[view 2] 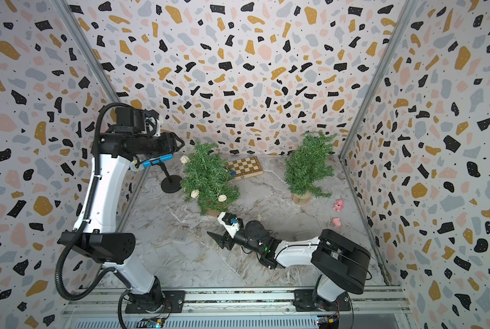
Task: Wrap string light around the christmas tree
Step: Wrap the light string around the Christmas tree.
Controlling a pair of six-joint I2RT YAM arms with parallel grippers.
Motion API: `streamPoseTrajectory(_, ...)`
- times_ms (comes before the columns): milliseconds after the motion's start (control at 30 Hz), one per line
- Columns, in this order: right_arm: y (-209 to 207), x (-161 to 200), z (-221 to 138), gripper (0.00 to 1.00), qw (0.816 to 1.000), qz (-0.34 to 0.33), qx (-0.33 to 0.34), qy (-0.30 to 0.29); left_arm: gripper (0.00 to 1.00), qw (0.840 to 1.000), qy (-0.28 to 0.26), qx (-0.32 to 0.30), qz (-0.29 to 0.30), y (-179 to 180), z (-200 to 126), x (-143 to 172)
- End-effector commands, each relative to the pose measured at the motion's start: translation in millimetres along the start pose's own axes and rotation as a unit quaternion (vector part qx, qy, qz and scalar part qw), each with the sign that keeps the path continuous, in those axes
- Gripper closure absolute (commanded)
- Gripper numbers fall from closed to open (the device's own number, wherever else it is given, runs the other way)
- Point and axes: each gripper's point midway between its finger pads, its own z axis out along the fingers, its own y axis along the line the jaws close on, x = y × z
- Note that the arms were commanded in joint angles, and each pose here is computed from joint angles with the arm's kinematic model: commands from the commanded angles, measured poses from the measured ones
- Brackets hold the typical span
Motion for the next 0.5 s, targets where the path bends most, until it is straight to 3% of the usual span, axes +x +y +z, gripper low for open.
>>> streamPoseTrajectory(0,-52,23,-4,0.29,0.984,0.118,0.089,0.101,0.33,1.000,-0.024,-0.001,0.002,-5,-16,2)
streamPoseTrajectory(100,-93,48,-14,0.33,0.959,0.209,0.124,0.148,0.33,1.000,-0.013,0.003,-0.006,-2,-12,29)
streamPoseTrajectory(233,-129,43,-8,0.38,0.938,0.274,0.148,0.155,0.34,1.000,-0.009,0.009,-0.020,-1,-9,65)
streamPoseTrajectory(300,-143,40,3,0.50,0.927,0.307,0.149,0.158,0.34,1.000,-0.006,0.014,-0.014,-5,-11,80)
streamPoseTrajectory(367,-157,48,18,0.70,0.913,0.339,0.155,0.167,0.34,1.000,-0.008,0.010,-0.008,-5,-19,92)
streamPoseTrajectory(467,-172,71,34,0.80,0.893,0.371,0.180,0.179,0.34,1.000,-0.018,0.003,0.001,-3,-33,102)
